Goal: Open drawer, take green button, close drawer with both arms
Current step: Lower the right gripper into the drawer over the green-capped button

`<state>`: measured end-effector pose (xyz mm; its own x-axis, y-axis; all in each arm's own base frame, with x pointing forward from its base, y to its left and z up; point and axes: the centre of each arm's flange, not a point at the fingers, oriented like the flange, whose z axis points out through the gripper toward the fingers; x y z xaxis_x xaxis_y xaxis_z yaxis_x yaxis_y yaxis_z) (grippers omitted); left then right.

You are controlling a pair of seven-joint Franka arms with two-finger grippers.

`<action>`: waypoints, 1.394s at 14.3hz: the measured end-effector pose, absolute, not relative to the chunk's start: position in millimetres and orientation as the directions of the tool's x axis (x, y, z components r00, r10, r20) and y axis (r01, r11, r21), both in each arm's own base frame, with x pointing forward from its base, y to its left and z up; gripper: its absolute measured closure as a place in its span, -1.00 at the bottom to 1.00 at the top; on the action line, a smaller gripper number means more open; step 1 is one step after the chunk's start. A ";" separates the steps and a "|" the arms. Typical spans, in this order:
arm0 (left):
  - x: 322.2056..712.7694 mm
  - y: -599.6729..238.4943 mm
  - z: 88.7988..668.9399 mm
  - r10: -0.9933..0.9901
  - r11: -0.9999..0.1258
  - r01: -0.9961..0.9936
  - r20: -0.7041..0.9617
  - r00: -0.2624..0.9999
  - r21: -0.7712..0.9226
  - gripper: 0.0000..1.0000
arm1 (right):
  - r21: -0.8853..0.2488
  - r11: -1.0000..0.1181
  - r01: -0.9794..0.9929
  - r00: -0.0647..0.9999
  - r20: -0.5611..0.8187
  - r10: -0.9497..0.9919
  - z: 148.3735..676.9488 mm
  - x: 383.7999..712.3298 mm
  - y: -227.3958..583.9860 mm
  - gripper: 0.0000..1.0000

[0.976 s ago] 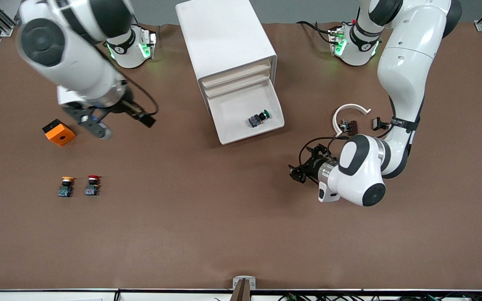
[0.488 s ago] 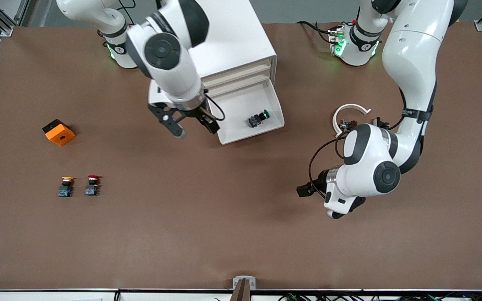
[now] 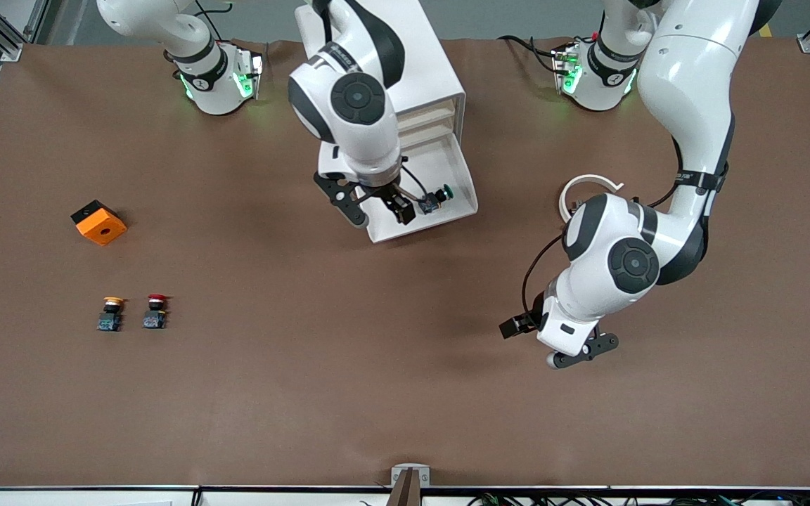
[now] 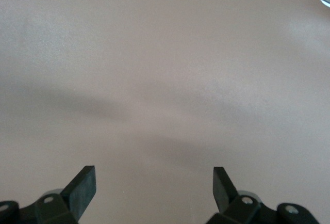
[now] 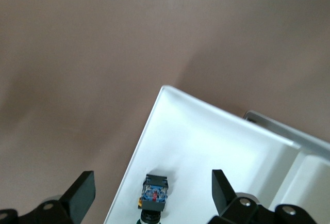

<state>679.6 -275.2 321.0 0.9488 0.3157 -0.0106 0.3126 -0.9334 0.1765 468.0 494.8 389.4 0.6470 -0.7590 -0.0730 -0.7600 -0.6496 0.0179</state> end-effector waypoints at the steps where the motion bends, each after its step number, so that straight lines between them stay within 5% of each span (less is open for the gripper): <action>1: 678.5 -276.8 319.8 0.311 -0.936 0.308 -0.007 0.950 0.173 -1.00 | 0.020 -0.647 -0.762 0.645 -0.070 -0.761 378.7 461.6 504.6 -1.00; 10: 673.2 -277.6 309.6 0.285 -0.950 0.283 0.002 0.958 0.135 -1.00 | 0.038 -0.650 -0.759 0.648 -0.051 -0.760 324.1 427.7 555.8 -1.00; 20: 668.5 -280.5 298.4 0.277 -0.953 0.277 -0.013 0.961 0.121 -1.00 | 0.051 -0.615 -0.787 0.615 -0.025 -0.788 282.5 427.7 560.6 -1.00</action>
